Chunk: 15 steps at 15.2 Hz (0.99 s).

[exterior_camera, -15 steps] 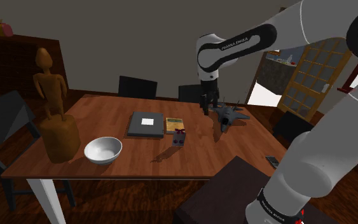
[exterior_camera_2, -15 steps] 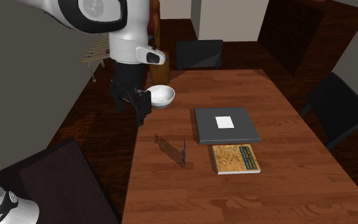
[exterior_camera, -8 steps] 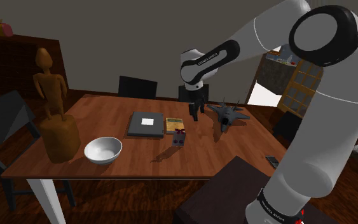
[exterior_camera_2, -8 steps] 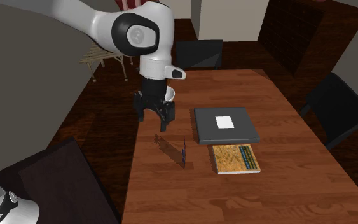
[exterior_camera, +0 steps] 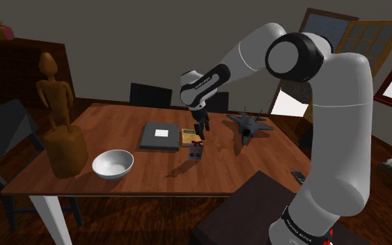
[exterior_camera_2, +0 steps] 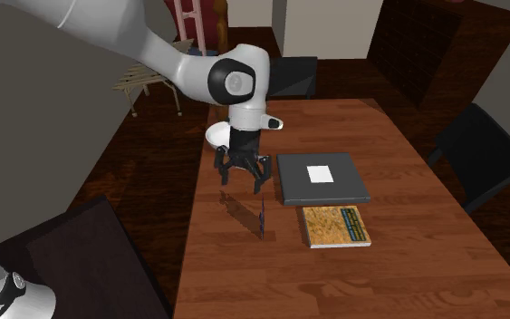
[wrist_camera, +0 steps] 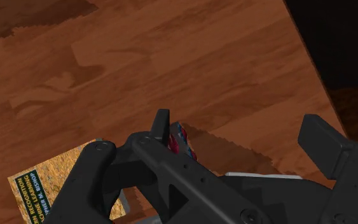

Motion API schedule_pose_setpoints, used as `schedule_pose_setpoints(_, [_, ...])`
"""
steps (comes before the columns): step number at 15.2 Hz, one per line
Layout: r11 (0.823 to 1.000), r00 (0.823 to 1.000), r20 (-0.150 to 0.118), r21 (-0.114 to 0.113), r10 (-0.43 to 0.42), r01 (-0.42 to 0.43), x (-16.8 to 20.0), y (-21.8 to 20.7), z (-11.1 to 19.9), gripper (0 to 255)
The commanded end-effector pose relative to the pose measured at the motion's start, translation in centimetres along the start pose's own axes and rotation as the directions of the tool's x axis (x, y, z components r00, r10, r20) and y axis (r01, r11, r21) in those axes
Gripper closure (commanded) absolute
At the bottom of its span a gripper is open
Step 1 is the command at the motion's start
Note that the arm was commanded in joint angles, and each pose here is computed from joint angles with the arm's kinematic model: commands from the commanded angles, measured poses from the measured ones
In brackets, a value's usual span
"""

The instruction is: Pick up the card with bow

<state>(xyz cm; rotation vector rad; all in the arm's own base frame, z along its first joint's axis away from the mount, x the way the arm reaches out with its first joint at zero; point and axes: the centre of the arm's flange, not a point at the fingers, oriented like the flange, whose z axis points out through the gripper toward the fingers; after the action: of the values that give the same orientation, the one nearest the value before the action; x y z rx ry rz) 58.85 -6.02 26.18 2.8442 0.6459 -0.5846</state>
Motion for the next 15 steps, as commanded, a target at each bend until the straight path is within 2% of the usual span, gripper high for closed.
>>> schedule_pose_setpoints(1, [0.999,0.999,0.015,-0.012,-0.040,0.040,2.5,0.4,1.6,0])
schedule_pose_setpoints(6, [0.990,0.989,0.054,-0.040,-0.135,0.137,8.5,0.7,5.1,0])
schedule_pose_setpoints(11, [0.970,0.969,0.095,-0.063,-0.228,0.234,14.5,0.4,8.9,0])
schedule_pose_setpoints(15, [0.966,0.965,0.101,-0.066,-0.241,0.248,16.0,0.2,10.9,0])
